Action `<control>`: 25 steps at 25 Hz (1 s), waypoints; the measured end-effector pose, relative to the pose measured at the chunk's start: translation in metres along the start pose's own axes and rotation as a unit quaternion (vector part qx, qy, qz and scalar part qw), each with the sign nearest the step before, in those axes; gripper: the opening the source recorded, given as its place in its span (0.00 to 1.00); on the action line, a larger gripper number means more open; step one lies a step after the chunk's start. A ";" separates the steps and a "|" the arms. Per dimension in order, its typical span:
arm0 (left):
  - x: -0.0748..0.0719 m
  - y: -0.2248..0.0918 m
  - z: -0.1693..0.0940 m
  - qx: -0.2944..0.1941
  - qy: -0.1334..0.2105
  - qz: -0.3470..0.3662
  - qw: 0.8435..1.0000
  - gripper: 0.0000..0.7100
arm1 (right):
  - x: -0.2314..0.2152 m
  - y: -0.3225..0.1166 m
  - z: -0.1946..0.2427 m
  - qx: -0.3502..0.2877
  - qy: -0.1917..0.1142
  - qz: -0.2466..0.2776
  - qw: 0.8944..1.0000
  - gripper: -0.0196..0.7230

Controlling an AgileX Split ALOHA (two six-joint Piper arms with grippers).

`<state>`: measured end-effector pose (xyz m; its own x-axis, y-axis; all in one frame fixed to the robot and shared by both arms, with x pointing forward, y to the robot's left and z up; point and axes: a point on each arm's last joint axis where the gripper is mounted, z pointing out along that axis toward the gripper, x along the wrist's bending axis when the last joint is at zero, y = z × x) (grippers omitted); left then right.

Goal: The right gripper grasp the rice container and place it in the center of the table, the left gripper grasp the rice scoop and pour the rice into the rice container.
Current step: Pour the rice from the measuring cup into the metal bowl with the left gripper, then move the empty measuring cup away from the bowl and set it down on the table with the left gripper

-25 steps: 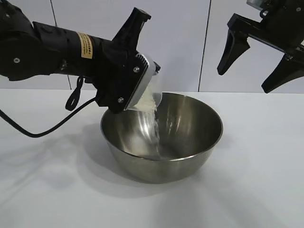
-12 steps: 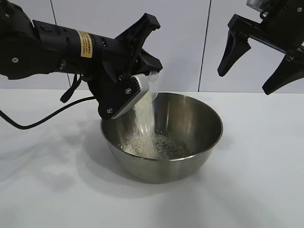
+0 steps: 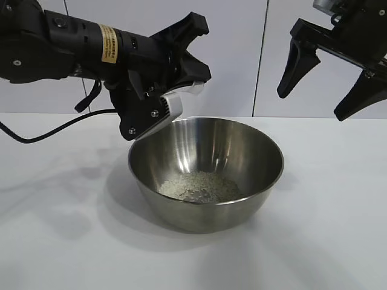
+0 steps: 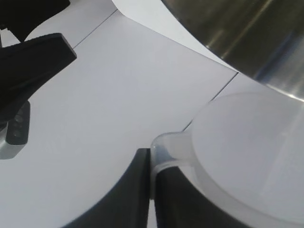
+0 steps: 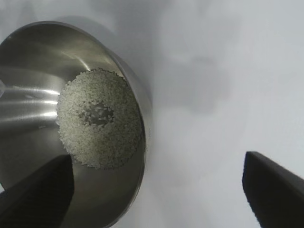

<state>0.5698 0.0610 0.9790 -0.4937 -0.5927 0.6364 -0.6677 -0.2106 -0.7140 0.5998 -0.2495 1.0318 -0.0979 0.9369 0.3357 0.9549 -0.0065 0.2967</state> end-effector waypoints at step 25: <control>-0.001 -0.006 -0.043 0.154 0.270 -0.823 0.475 0.01 | 0.000 0.002 0.000 -0.009 -0.002 -0.002 1.000 0.92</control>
<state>0.5502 0.0967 0.9950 0.4293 0.8411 0.3290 -0.3240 -0.1966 0.9254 0.6015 -0.2498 1.0323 -0.0999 0.9381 0.3316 0.9491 -0.0102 0.3147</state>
